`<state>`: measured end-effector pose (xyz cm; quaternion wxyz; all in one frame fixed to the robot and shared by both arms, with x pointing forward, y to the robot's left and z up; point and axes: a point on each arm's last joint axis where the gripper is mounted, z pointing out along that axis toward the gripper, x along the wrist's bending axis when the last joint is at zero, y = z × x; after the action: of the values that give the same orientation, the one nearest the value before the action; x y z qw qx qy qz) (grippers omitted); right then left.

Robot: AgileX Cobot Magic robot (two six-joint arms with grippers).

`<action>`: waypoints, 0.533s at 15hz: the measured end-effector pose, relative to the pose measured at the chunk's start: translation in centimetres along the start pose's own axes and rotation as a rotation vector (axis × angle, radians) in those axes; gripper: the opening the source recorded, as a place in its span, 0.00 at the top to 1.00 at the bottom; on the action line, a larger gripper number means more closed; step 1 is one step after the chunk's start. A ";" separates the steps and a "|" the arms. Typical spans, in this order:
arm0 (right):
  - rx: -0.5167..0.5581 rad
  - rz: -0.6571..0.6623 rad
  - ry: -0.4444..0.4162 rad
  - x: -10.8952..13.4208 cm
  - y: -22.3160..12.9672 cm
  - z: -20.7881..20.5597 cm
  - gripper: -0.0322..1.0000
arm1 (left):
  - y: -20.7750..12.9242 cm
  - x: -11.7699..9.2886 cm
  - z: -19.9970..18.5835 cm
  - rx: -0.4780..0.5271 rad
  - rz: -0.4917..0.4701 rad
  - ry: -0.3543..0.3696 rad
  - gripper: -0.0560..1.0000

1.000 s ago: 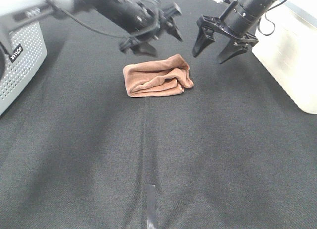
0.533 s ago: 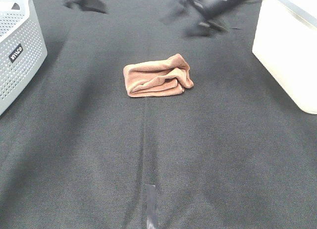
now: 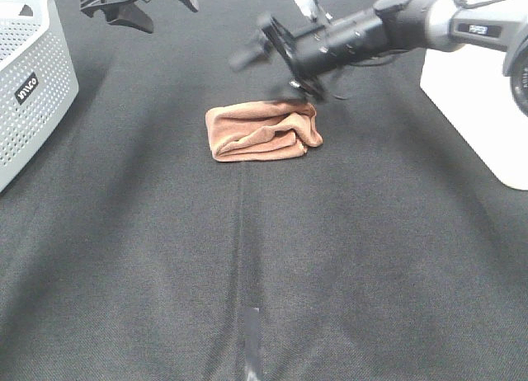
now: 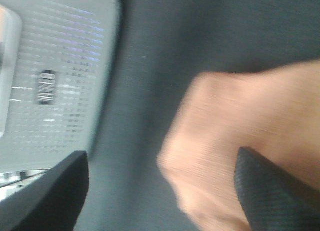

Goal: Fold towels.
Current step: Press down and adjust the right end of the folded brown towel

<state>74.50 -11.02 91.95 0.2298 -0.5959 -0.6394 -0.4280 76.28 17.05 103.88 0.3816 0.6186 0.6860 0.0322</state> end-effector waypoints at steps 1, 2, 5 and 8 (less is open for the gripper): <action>0.017 0.009 -0.051 -0.7 0.0 -0.3 0.24 | 0.0 0.1 0.0 -0.002 0.009 0.013 0.25; 0.035 0.020 -0.105 -1.5 -0.1 -0.8 0.24 | 0.0 0.1 0.0 -0.003 0.012 0.016 0.25; 0.100 0.012 -0.242 -3.0 -0.6 -1.3 0.24 | 0.0 0.2 0.0 -0.003 0.013 0.018 0.25; 0.181 0.000 -0.275 -2.8 -1.2 -1.8 0.24 | 0.0 0.2 0.0 -0.001 0.014 0.020 0.25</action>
<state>73.49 -13.98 90.31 0.1927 -0.6257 -0.7009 -0.2831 76.29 17.21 103.80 0.3748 0.6229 0.6855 0.0412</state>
